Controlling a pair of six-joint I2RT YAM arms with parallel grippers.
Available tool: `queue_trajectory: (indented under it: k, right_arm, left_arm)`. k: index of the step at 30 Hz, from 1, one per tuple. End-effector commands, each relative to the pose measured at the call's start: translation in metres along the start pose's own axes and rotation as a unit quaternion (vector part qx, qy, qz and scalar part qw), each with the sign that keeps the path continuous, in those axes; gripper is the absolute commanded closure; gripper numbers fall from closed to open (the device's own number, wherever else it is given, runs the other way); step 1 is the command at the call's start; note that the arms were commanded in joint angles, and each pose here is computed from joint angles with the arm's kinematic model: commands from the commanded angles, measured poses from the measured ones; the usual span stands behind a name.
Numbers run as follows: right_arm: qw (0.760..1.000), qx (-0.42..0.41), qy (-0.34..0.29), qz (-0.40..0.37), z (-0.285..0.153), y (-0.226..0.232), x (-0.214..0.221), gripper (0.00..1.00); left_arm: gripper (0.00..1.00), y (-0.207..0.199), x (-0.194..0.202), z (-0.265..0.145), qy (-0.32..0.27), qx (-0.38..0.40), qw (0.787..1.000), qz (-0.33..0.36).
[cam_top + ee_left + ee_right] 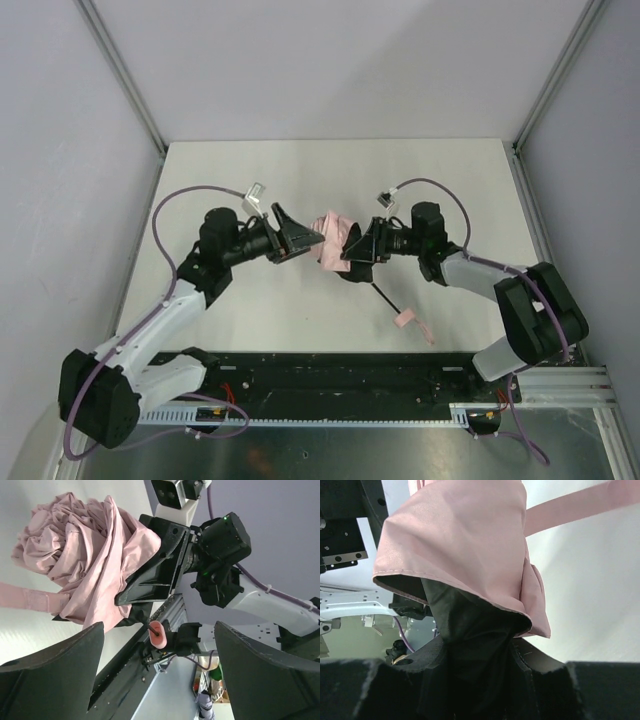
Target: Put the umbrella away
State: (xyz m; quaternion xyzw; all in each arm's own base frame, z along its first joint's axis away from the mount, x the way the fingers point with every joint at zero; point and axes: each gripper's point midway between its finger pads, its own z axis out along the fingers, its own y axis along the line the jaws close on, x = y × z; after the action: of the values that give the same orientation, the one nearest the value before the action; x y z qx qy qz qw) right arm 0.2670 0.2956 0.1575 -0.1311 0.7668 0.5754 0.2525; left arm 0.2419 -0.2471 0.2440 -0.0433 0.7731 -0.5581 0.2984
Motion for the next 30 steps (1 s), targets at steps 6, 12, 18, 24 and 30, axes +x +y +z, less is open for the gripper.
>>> queue_trajectory:
  k: [6,12,18,24,30]
  right_arm:
    - [0.994,-0.061,-0.041,-0.075,-0.04,0.07,-0.041,1.0]
    - [0.992,-0.083,-0.031,-0.092,-0.063,0.108,-0.031,1.0]
    - [0.986,-0.116,-0.038,-0.109,-0.086,0.149,-0.027,1.0]
    - [0.98,-0.155,-0.057,-0.111,-0.104,0.185,-0.038,1.0]
    - [0.978,-0.166,-0.067,-0.11,-0.122,0.194,-0.052,1.0]
  left_arm:
    - [0.04,-0.057,-0.023,0.006,-0.001,0.082,0.981,0.174]
    - [0.04,-0.078,-0.027,0.0,-0.005,0.121,0.949,0.291]
    - [0.03,-0.083,-0.005,0.004,0.062,0.177,0.931,0.313]
    - [0.07,-0.105,0.05,-0.004,0.13,0.269,0.895,0.331]
    - [0.25,-0.116,0.074,-0.02,0.123,0.3,0.878,0.352]
